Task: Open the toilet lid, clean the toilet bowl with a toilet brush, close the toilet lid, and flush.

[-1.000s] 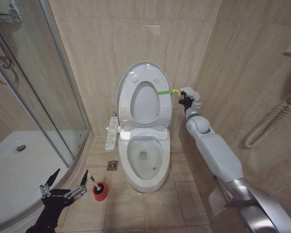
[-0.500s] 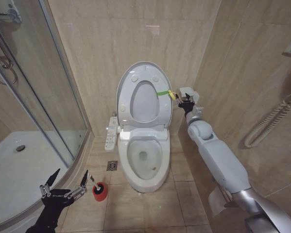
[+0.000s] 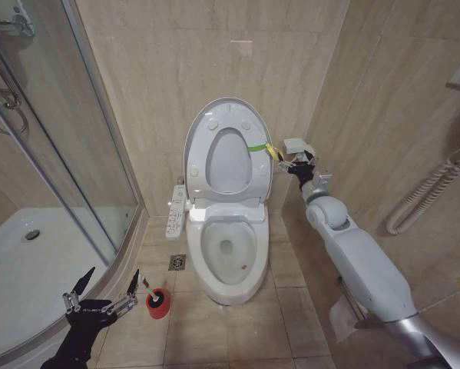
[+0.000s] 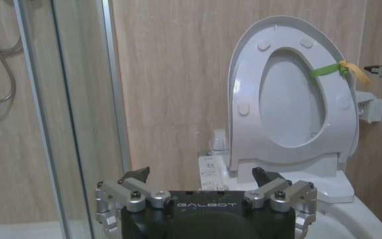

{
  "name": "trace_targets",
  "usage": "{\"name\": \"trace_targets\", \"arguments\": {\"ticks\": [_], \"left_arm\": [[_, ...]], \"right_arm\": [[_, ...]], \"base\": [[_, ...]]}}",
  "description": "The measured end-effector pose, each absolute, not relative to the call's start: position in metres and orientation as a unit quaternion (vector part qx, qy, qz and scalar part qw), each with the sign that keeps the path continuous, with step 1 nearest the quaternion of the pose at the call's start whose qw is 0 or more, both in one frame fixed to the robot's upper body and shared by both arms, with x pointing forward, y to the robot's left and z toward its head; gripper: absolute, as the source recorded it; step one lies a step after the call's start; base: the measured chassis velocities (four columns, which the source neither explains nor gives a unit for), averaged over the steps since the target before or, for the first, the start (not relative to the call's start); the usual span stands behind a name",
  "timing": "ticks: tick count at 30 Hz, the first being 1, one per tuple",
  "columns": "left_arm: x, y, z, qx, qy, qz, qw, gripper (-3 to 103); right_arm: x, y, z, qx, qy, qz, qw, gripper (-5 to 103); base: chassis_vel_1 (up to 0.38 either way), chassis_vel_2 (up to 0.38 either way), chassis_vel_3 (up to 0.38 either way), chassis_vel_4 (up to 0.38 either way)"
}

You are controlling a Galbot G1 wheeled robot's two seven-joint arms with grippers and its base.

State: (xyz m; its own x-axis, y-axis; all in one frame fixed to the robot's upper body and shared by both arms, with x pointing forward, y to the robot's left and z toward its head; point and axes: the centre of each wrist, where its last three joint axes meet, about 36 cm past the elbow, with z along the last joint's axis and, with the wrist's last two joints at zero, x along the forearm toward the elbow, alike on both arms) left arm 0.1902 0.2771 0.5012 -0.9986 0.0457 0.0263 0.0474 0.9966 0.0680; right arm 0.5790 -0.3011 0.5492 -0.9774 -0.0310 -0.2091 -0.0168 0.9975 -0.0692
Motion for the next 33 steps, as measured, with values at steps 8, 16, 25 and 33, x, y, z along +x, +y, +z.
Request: {"name": "trace_targets", "arguments": {"ticks": [8, 16, 25, 33], "left_arm": [[0.190, 0.277, 0.501, -0.023, -0.999, -0.034, 0.012, 100], [0.190, 0.277, 0.501, -0.023, -0.999, -0.034, 0.012, 100], [0.190, 0.277, 0.501, -0.023, -0.999, -0.034, 0.012, 100], [0.190, 0.277, 0.501, -0.023, -0.999, -0.034, 0.012, 100]], "right_arm": [[0.559, -0.306, 0.559, -0.016, 0.992, -0.030, 0.120, 100], [0.524, -0.321, 0.546, 0.003, 0.994, -0.012, 0.109, 100], [0.482, -0.327, 0.518, 0.020, 0.997, -0.001, 0.072, 100], [0.455, -0.323, 0.499, 0.025, 0.998, 0.009, 0.052, 100]], "base": [[0.000, 0.000, 0.000, 0.000], [0.000, 0.000, 0.000, 0.000], [0.000, 0.000, 0.000, 0.000], [0.000, 0.000, 0.000, 0.000]]}}
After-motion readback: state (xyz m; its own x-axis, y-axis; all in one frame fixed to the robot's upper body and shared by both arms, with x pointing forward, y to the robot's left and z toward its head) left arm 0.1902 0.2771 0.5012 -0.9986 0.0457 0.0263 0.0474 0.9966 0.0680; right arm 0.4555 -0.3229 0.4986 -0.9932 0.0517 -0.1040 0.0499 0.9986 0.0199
